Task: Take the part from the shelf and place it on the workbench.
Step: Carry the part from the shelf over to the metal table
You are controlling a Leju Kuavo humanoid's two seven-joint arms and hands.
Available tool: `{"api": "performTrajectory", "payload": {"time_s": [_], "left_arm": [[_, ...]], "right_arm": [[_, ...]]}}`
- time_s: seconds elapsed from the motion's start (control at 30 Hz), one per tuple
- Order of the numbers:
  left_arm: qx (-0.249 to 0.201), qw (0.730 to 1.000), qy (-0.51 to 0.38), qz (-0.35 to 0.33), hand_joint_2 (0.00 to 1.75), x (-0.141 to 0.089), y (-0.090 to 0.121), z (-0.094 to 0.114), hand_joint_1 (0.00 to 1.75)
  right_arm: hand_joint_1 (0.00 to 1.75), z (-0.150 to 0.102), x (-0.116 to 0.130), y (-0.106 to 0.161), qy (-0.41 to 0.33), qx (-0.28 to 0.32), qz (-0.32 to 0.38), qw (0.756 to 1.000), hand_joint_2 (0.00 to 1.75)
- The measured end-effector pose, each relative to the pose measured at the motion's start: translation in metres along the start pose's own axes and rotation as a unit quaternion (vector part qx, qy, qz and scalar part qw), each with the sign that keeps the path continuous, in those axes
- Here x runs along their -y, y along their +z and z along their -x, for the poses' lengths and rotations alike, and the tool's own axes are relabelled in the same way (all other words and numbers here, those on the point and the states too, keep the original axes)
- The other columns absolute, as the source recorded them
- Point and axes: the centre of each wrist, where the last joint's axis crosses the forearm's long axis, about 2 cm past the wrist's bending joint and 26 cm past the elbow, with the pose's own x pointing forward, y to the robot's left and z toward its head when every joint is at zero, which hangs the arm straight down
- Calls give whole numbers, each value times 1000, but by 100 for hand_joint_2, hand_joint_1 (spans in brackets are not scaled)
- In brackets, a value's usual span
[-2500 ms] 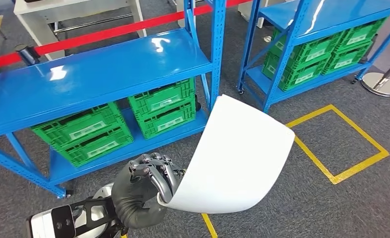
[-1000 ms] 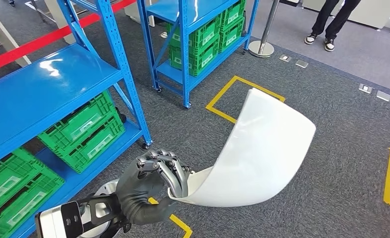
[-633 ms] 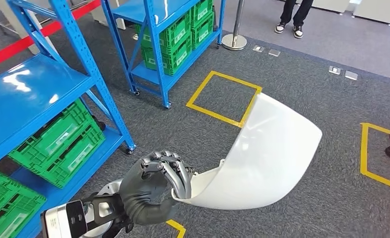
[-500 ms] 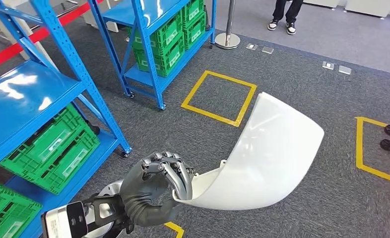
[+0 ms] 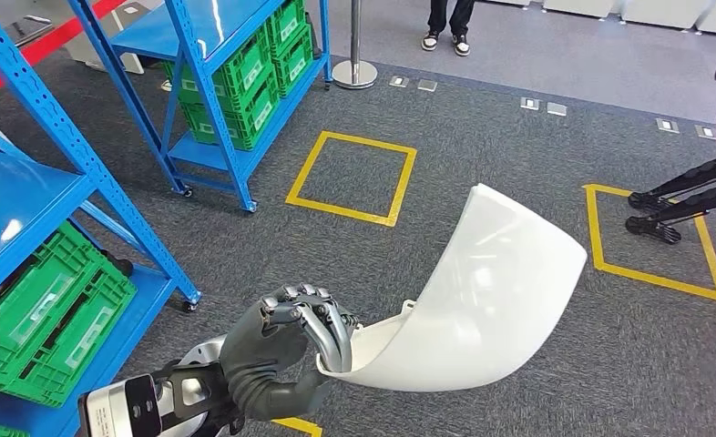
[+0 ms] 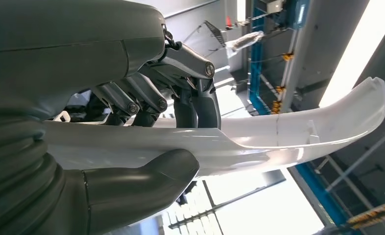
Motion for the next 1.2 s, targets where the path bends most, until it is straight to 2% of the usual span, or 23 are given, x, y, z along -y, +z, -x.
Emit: {"api": "performTrajectory", "payload": {"time_s": [0.7,1.2], "left_arm": [[-20,1000,6,-1,175,0,11,8,175],[-28,1000,4,1,175,-5,9,9,175]], "right_arm": [[0,-2,-2,1,-1,9,-7,1000,0],[0,-4,-1,1,-4,13,-2,1000,0]]}}
